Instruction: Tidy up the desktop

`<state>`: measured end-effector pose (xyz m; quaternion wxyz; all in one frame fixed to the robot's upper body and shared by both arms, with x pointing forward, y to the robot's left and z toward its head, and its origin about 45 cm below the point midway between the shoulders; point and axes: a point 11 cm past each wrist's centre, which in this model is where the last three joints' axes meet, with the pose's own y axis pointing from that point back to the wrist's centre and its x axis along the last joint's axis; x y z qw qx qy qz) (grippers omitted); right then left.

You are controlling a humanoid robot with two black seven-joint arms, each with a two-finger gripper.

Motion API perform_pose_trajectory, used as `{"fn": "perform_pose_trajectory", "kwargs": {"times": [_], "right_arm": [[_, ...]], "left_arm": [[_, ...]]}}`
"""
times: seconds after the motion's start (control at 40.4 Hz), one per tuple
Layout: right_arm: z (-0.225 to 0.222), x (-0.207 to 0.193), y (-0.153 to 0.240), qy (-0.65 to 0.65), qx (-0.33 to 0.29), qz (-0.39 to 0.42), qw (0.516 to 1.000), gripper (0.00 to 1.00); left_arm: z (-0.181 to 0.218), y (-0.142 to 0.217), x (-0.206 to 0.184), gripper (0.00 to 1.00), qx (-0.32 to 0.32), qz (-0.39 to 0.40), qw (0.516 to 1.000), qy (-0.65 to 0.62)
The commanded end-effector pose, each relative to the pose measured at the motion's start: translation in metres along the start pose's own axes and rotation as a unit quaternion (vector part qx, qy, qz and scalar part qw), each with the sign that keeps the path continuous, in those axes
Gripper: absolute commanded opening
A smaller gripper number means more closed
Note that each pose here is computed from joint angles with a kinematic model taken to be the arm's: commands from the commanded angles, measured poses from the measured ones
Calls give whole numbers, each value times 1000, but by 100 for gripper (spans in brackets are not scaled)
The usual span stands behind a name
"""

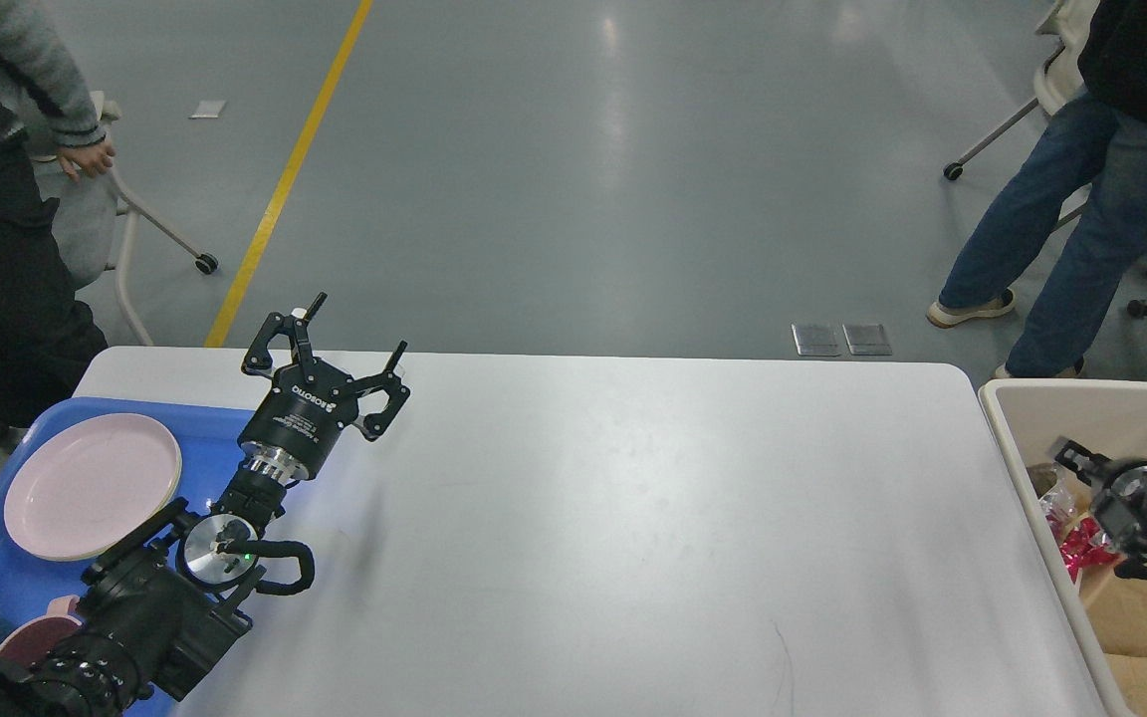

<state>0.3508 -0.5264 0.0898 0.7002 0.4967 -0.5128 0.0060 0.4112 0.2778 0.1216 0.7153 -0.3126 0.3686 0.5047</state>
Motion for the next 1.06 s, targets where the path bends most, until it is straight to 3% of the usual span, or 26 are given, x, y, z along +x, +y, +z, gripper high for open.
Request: {"fn": "perform_pose_trajectory", "kwargs": {"times": [0.0, 0.148, 0.247, 0.272, 0.47, 0.519, 0.643, 0.767, 0.865, 1.039], "right_arm": [[-43, 24, 9, -183, 63, -8, 981, 100], [-57, 50, 16, -401, 113, -24, 909, 100], [-81, 62, 25, -540, 163, -62, 823, 100], [-93, 66, 31, -587, 189, -84, 782, 100], [-173, 65, 83, -685, 329, -241, 603, 100], [-185, 64, 94, -691, 345, -260, 579, 100], [-217, 39, 107, -697, 363, -287, 548, 100], [-219, 9, 103, -722, 396, -232, 518, 100], [-227, -11, 104, -711, 415, -204, 530, 100], [-218, -26, 95, -718, 396, -198, 538, 100]], "left_arm": [[0, 0, 0, 97, 0, 0, 1000, 0], [0, 0, 0, 97, 0, 0, 1000, 0], [0, 0, 0, 97, 1, 0, 1000, 0], [0, 0, 0, 97, 0, -1, 1000, 1], [0, 0, 0, 97, 0, 0, 1000, -1], [0, 0, 0, 97, 0, 0, 1000, -1], [0, 0, 0, 97, -1, 0, 1000, 0], [0, 0, 0, 97, -1, 0, 1000, 0], [-1, 0, 0, 97, 1, -1, 1000, 0], [-1, 0, -1, 97, 0, -1, 1000, 0]]}}
